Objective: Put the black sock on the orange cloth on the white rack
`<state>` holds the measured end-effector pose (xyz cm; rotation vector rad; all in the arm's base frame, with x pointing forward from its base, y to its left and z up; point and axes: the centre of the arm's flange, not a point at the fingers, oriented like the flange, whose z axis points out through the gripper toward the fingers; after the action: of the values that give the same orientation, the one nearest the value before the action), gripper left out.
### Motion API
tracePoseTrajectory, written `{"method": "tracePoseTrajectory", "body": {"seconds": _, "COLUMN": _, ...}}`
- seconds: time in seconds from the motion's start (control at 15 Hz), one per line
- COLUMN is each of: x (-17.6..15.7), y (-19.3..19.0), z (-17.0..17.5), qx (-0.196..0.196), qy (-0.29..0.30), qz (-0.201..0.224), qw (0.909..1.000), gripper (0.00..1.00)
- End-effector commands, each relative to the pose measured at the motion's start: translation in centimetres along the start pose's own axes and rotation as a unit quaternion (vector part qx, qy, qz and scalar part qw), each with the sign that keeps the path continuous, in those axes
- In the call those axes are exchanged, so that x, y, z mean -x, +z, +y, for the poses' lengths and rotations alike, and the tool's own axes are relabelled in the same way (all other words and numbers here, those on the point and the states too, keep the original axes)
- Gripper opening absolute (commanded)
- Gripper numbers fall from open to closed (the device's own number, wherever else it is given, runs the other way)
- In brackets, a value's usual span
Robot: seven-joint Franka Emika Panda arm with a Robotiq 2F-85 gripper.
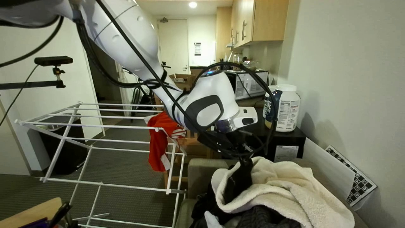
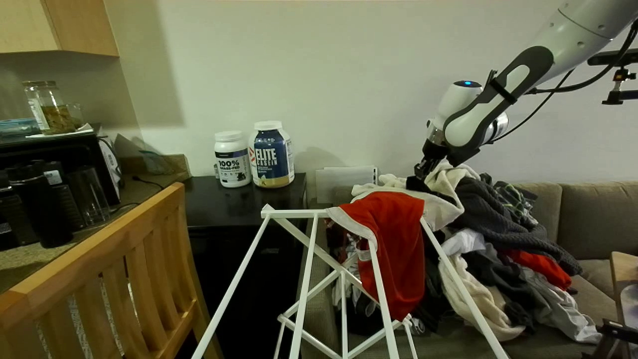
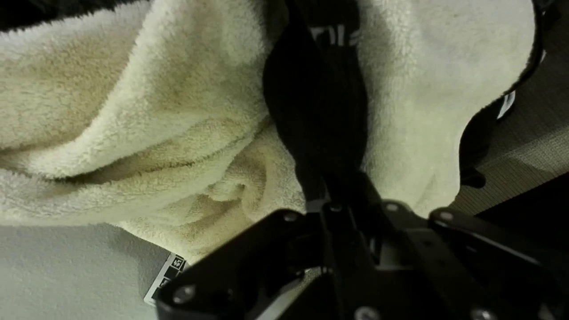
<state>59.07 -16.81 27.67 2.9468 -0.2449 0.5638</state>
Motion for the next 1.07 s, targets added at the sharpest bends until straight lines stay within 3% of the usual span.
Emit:
{"method": "tracePoseTrajectory", "body": {"seconds": 0.0, "x": 0.1, "y": -0.2, "z": 0.8, "qx": -0.003, "qy": -0.004, "qz": 0.017, "qw": 0.9998, "gripper": 0.0}}
{"method": "tracePoseTrajectory", "body": {"seconds": 0.33, "x": 0.6, "y": -3.7, "z": 1.4, "qx": -0.011, "qy": -0.003, "qz": 0.008, "qw": 0.9999, "gripper": 0.01}}
{"method": "tracePoseTrajectory", "body": {"seconds": 1.0, "x": 1.9, "y": -11.1, "z": 0.1, "qx": -0.082, "qy": -0.025, "qz": -0.042, "qw": 0.9954, "gripper": 0.01}}
